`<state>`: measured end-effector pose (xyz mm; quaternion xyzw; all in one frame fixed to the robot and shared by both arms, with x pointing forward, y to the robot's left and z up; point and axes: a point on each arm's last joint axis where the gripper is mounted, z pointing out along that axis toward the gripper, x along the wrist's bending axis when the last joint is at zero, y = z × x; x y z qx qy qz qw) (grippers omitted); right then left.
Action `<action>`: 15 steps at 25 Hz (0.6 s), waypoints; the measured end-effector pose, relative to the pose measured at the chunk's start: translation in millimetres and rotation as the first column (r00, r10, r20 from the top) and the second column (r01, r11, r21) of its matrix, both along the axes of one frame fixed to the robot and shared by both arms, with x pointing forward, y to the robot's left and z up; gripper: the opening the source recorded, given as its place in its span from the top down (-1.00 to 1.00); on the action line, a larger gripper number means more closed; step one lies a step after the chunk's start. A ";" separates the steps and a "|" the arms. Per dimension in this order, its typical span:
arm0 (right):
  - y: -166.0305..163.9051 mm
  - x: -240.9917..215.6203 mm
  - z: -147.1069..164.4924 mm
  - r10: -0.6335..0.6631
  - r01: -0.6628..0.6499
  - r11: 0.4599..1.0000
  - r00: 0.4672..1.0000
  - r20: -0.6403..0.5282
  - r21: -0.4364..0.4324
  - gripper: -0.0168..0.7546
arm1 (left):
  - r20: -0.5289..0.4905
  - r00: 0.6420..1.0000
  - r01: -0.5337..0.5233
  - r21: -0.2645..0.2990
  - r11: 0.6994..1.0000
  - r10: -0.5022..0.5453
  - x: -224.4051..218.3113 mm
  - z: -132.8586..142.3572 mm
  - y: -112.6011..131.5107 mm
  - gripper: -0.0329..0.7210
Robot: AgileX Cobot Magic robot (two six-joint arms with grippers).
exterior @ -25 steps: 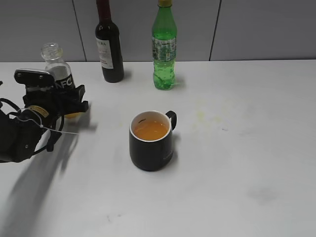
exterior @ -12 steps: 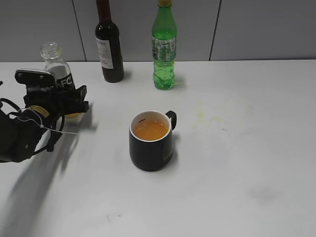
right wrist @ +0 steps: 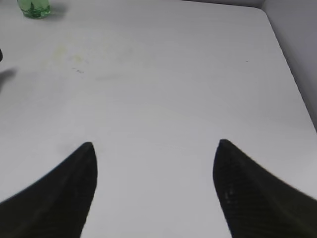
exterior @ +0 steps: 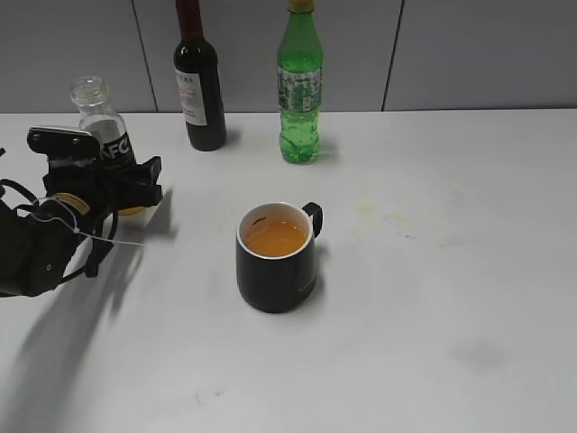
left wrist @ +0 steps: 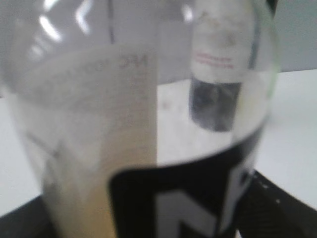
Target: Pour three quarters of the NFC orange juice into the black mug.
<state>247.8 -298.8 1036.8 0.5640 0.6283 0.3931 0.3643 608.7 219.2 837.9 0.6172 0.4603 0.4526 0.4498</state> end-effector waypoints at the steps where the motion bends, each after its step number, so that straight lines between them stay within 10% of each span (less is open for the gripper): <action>1: 0.0 0.0 0.0 0.000 0.000 1.000 1.000 0.000 0.000 -0.48 | 0.000 1.000 0.000 0.000 1.000 0.000 0.0 0.0 0.0 -0.76; 15: 0.0 0.0 0.0 0.000 0.000 1.000 1.000 0.000 0.000 -0.48 | 0.014 0.999 -0.050 -0.007 0.999 0.050 -10.7 -2.4 7.1 -0.76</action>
